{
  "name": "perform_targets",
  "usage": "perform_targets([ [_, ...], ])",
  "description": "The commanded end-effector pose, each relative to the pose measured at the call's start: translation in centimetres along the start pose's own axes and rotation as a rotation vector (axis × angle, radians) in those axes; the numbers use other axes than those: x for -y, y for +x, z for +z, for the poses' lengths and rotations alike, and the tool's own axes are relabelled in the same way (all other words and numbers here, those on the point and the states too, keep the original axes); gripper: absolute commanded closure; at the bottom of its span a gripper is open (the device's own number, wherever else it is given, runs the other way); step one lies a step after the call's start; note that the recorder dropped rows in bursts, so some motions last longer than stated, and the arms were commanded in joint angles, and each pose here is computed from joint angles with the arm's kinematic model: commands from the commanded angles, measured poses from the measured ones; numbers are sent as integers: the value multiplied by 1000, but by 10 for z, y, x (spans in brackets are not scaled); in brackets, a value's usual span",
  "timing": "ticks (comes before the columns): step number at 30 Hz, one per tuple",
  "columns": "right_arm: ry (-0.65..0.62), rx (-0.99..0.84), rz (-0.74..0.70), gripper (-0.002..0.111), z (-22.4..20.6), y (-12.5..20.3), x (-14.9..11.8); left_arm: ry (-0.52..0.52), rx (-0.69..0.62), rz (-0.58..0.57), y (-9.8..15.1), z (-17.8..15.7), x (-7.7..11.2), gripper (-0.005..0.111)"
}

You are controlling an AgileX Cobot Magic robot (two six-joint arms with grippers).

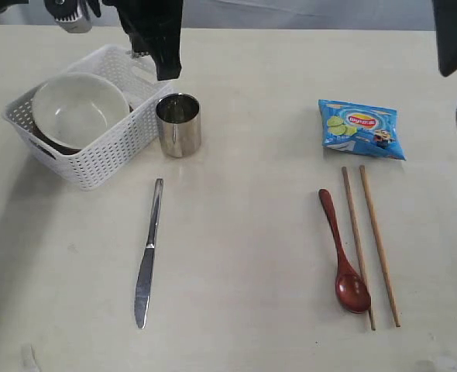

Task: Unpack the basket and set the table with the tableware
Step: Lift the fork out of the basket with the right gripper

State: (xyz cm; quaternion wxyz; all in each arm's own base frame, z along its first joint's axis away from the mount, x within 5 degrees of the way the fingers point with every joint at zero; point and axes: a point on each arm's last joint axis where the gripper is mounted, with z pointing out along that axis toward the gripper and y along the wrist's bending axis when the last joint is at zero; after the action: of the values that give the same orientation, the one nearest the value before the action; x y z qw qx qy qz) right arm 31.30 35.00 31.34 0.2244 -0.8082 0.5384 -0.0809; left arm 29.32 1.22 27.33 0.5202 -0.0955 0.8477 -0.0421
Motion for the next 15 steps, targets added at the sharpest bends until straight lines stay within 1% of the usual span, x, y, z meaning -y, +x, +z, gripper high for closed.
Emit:
perform_targets([
  [1,107,-98,17,109,-18,-15,-4,41,-25,-13,-2,0,4,82],
  [3,138,-124,4,109,-21,-26,-9,76,-41,-4,-5,-1,8,82],
  [6,183,-152,-14,109,-26,-40,-15,124,-72,42,-5,-2,13,82],
  [9,227,-197,-16,109,-27,-49,-22,125,-72,44,-5,-2,13,81],
  [11,259,-247,-26,109,-25,-53,-28,125,-71,56,-5,-2,13,73],
  [13,286,-294,-24,109,-23,-54,-34,125,-71,61,-5,-2,13,63],
  [15,286,-323,-28,109,-19,-54,-41,125,-71,63,-5,-2,13,56],
])
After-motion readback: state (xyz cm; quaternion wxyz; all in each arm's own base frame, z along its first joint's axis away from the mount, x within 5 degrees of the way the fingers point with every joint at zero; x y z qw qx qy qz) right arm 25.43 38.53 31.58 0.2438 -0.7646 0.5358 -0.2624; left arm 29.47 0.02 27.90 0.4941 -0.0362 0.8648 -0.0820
